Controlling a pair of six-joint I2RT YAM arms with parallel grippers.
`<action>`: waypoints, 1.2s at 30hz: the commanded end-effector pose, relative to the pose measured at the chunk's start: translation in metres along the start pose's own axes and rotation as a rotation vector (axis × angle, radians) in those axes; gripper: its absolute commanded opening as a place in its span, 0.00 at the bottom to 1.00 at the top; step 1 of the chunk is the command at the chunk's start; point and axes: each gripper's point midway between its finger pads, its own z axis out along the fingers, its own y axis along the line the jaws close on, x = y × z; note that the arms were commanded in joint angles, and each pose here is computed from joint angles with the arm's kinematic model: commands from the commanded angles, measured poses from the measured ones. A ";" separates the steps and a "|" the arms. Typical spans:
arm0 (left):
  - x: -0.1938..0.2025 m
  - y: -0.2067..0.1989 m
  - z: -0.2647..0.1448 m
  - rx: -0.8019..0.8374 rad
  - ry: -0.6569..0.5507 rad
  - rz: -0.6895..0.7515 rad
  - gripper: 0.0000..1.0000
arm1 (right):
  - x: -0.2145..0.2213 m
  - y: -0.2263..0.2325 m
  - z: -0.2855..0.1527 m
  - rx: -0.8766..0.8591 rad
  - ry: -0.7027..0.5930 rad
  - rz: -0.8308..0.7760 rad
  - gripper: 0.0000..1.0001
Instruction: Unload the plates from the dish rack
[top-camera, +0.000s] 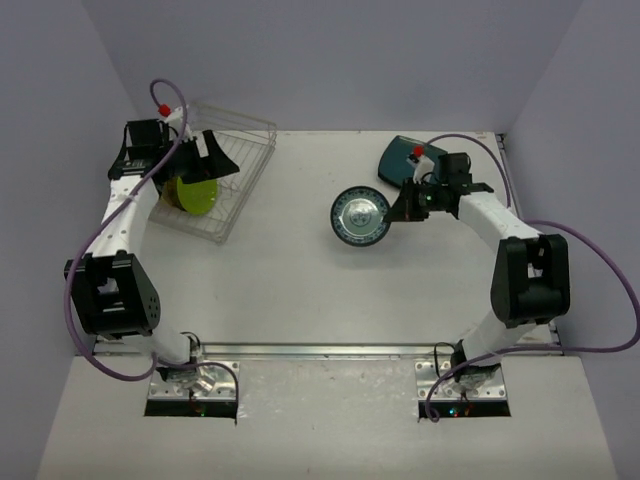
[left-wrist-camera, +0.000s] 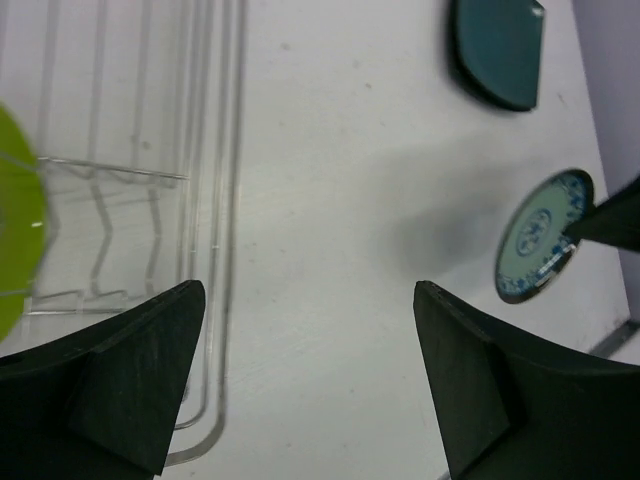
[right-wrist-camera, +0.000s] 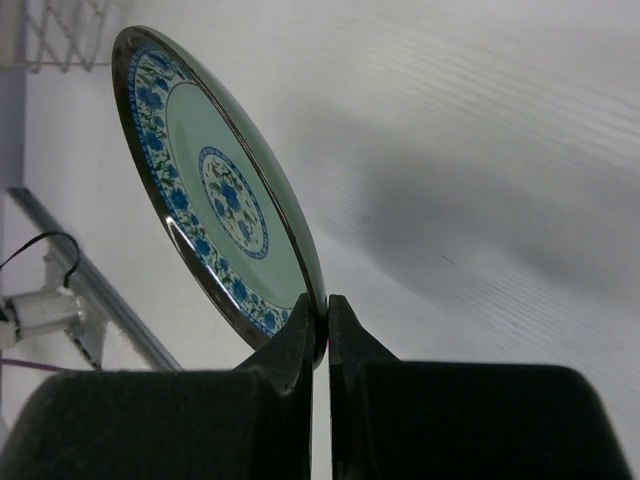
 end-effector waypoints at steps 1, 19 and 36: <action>-0.054 0.023 -0.026 -0.114 -0.152 0.008 0.84 | 0.000 -0.058 -0.021 0.122 -0.019 0.048 0.00; -0.083 0.111 -0.040 -0.414 -0.091 0.138 0.52 | 0.016 -0.158 -0.018 0.303 0.095 0.072 0.03; -0.036 0.163 -0.015 -0.483 0.108 0.192 0.37 | 0.006 -0.159 -0.015 0.283 0.132 0.105 0.06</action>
